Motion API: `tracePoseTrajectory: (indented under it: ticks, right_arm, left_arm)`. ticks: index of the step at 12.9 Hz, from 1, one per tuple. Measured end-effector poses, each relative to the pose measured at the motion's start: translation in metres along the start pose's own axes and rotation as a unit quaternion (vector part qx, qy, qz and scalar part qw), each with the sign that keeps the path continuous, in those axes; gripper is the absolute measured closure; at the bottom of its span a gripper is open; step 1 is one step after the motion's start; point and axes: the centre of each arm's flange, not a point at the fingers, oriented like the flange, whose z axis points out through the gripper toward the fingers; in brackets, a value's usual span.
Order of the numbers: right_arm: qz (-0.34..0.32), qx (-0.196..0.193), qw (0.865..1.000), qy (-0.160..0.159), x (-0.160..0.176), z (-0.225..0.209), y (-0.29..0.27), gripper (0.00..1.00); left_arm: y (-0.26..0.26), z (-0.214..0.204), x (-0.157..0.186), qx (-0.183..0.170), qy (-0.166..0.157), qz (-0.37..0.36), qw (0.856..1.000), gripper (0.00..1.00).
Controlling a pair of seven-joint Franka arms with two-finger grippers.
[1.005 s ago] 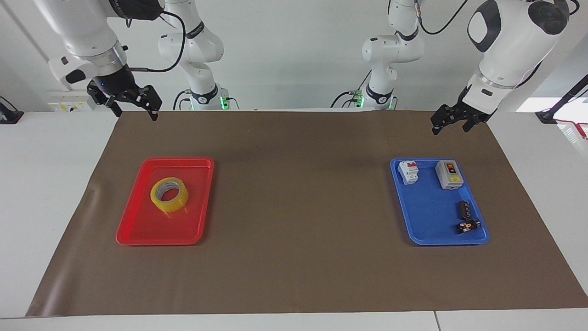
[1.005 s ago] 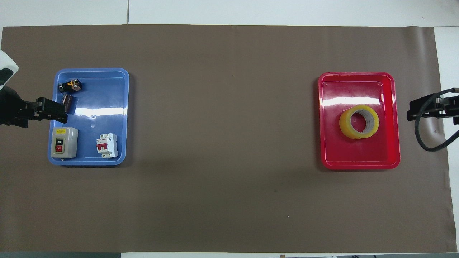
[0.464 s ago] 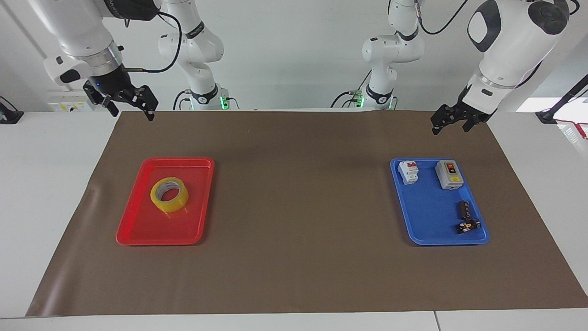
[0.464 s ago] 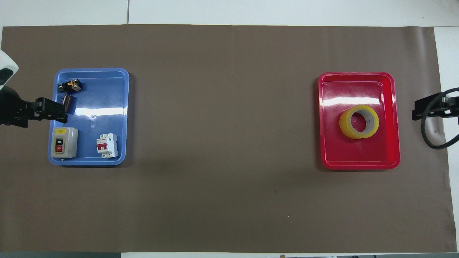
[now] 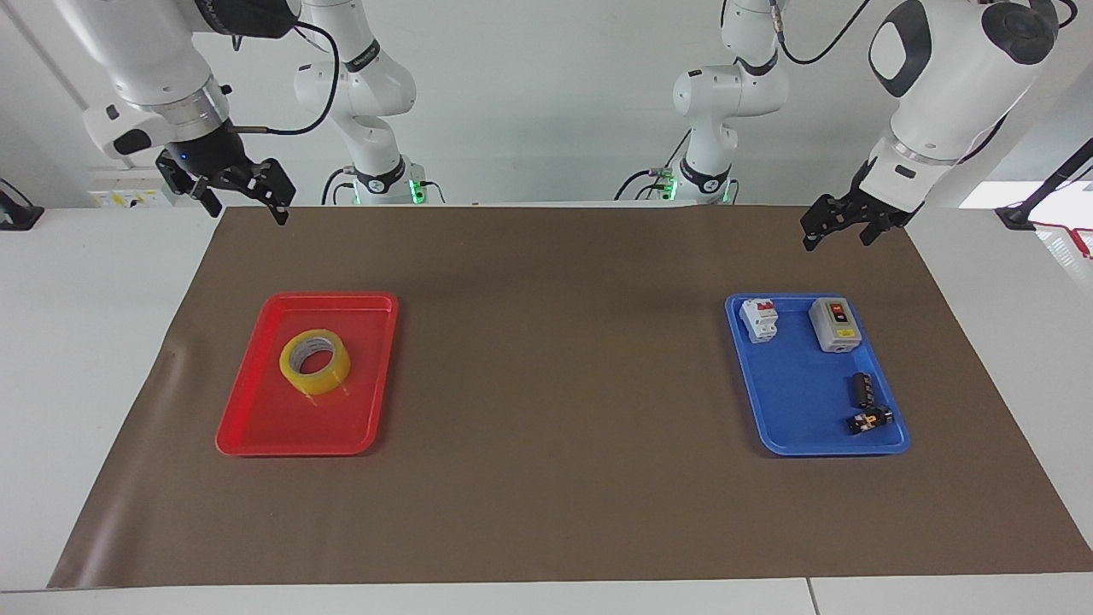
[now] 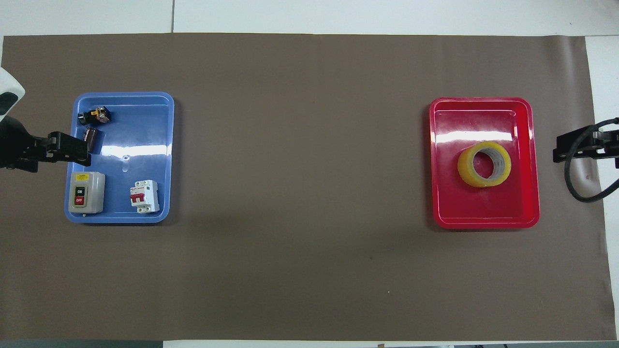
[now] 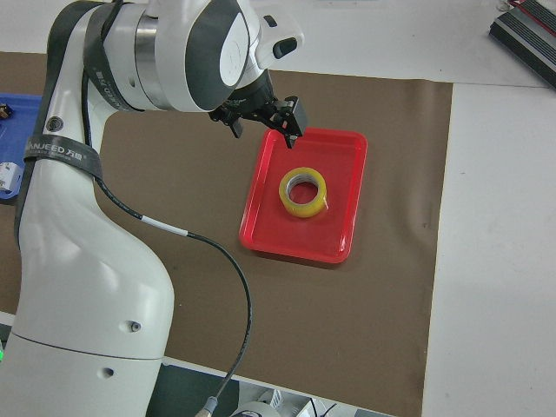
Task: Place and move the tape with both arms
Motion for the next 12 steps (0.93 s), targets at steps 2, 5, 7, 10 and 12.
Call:
tracePoseTrajectory:
  ticks: [2, 5, 7, 10, 12]
  right_arm:
    - [0.004, 0.002, 1.0, -0.001, 0.0007, 0.0004, 0.0055, 0.0]
    - [0.008, 0.002, 1.0, -0.001, 0.0011, 0.0006, 0.0094, 0.0]
    - [0.01, 0.003, 1.0, -0.001, 0.0014, 0.0007, 0.012, 0.0]
    - [0.009, 0.003, 1.0, -0.001, 0.0012, 0.0006, 0.0106, 0.0]
    - [0.008, 0.002, 1.0, -0.001, 0.0011, 0.0006, 0.0092, 0.0]
  left_arm:
    - [0.0, 0.0, 0.0, 0.0, 0.0, 0.0, 1.0, 0.0]
    - [0.0, 0.0, 0.0, 0.0, 0.0, 0.0, 1.0, 0.0]
    - [0.0, 0.0, 0.0, 0.0, 0.0, 0.0, 1.0, 0.0]
    - [0.0, 0.0, 0.0, 0.0, 0.0, 0.0, 1.0, 0.0]
    - [0.0, 0.0, 0.0, 0.0, 0.0, 0.0, 1.0, 0.0]
